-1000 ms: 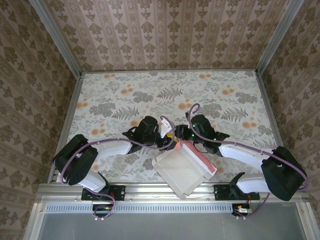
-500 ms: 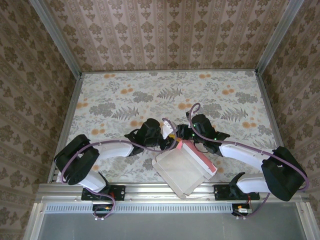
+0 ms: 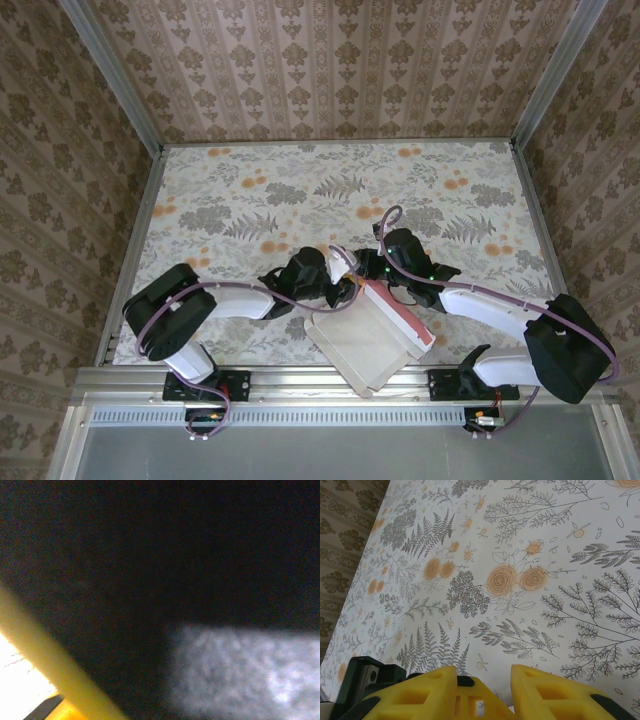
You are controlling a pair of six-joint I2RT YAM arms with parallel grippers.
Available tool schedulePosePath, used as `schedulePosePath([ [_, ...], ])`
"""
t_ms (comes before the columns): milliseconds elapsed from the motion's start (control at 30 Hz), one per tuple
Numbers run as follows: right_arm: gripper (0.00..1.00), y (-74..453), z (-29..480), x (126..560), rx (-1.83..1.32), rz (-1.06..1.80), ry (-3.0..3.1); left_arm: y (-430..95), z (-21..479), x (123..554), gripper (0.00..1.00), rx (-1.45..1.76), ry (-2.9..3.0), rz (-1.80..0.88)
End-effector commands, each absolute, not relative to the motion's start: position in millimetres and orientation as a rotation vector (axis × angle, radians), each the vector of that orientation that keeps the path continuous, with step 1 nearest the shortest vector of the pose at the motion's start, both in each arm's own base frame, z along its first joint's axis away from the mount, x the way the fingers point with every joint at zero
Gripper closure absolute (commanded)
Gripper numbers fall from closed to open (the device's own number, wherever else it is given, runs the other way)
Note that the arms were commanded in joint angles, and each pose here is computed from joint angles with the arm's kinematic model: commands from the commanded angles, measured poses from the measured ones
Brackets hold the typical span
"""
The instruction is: Fold the paper box
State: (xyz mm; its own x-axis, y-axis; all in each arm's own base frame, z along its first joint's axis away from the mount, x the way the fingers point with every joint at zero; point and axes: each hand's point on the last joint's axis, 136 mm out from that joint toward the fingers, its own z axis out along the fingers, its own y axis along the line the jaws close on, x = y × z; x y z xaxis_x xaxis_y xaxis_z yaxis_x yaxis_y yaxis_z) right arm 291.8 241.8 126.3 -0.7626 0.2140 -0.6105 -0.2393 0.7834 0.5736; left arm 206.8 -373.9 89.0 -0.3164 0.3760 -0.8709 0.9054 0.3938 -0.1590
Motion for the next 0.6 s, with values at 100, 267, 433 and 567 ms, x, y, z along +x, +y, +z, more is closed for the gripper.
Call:
schedulePosePath([
  [100,0.65,238.9,120.6,284.7,-0.007,0.873,2.311,-375.7,89.0,214.3,0.74,1.039,1.84,-0.813],
  [267,0.66,238.9,120.2,285.1,-0.003,0.877,2.31,-374.1,90.2,219.0,0.8,0.988,1.823,-0.796],
  [433,0.66,239.5,120.1,285.3,-0.002,0.88,2.31,-374.1,90.3,222.8,0.86,0.958,1.815,-0.775],
  [567,0.66,238.5,118.3,285.0,-0.003,0.87,2.316,-372.0,87.6,227.1,0.88,0.949,1.831,-0.713],
])
